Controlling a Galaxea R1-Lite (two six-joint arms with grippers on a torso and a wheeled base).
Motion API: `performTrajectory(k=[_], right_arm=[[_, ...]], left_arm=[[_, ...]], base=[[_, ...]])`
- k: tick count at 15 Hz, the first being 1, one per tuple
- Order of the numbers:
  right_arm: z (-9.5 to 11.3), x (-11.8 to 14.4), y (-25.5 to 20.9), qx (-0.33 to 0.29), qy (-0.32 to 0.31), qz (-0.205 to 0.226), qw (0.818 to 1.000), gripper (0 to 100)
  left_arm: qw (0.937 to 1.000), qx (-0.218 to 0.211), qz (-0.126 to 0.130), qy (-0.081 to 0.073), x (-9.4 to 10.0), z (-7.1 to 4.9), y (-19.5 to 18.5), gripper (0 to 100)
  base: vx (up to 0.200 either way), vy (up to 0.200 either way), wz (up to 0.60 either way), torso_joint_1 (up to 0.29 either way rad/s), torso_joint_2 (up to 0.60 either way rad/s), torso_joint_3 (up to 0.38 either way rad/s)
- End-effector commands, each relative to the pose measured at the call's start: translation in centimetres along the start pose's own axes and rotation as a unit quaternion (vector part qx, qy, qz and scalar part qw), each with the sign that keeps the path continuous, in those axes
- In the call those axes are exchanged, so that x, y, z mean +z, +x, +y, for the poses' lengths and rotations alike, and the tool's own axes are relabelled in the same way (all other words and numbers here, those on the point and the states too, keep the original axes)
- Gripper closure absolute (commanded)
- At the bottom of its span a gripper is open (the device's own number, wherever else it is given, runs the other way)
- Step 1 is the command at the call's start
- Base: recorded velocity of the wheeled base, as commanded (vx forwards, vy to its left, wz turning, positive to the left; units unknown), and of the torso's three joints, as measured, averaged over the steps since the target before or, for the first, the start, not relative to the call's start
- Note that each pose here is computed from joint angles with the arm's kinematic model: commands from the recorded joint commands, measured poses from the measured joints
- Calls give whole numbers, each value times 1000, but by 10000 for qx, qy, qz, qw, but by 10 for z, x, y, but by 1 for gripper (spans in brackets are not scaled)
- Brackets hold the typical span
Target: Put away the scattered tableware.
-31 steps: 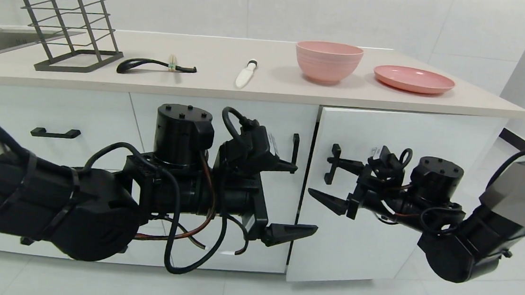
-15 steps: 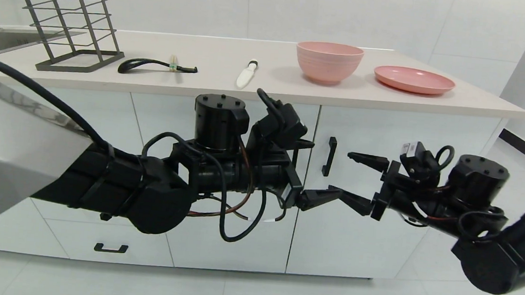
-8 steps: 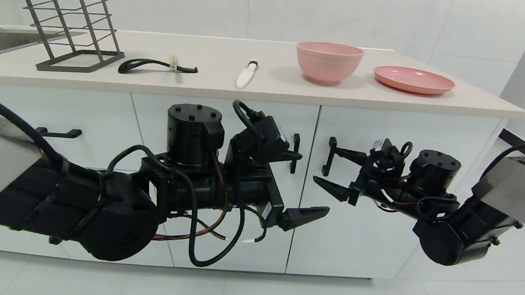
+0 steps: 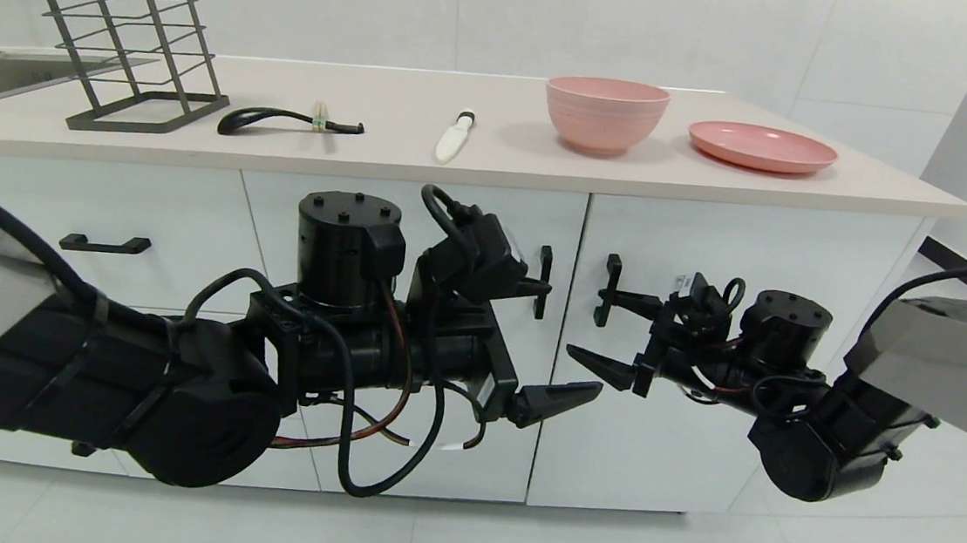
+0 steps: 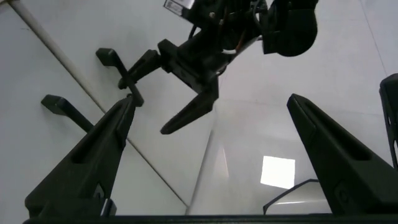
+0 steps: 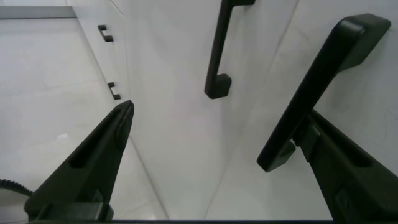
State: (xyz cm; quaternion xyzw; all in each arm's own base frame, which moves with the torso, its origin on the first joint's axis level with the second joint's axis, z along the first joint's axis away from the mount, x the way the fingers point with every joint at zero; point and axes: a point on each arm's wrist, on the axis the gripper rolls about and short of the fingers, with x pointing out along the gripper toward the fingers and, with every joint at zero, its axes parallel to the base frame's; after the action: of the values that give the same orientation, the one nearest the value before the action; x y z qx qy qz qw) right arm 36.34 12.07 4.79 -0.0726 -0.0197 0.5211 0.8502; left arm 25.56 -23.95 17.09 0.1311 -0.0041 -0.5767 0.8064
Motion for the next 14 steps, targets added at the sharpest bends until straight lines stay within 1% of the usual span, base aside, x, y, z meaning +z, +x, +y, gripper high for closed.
performTrajectory(k=[1,4,5,6,8,9,10,11,12,14], right_arm=[[8,8,-6,127,0,-19,9999,0],[25,21,-20,255,-1,-42,9997,0],[37,29,-34,334,60,4,9994,0],[49,33,-49,506,134,47,9986,0],[66,38,-68,649,239,98,9976,0],[71,41,-73,696,245,96,9972,0],[74,44,-77,723,235,79,9971,0],[80,47,-83,749,246,87,9969,0],[83,48,-85,759,256,99,9967,0],[88,50,-90,769,244,109,9967,0]], left_arm=[[10000,66,0,-2,1,1,1,0],[9999,100,18,-21,0,2,2,0],[9999,152,33,-21,-2,4,6,0],[9994,336,32,-15,0,8,12,0],[9991,403,-81,48,4,14,29,0],[9992,369,-125,70,4,14,36,0],[9994,297,-149,82,4,11,42,0],[9998,146,-150,75,2,4,53,0],[9998,105,-145,74,2,1,56,0],[9996,23,-273,117,5,0,70,0]], base=[[0,0,0,0,0,0],[0,0,0,0,0,0],[0,0,0,0,0,0],[0,0,0,0,0,0],[0,0,0,0,0,0],[0,0,0,0,0,0],[0,0,0,0,0,0],[0,0,0,0,0,0],[0,0,0,0,0,0],[0,0,0,0,0,0]])
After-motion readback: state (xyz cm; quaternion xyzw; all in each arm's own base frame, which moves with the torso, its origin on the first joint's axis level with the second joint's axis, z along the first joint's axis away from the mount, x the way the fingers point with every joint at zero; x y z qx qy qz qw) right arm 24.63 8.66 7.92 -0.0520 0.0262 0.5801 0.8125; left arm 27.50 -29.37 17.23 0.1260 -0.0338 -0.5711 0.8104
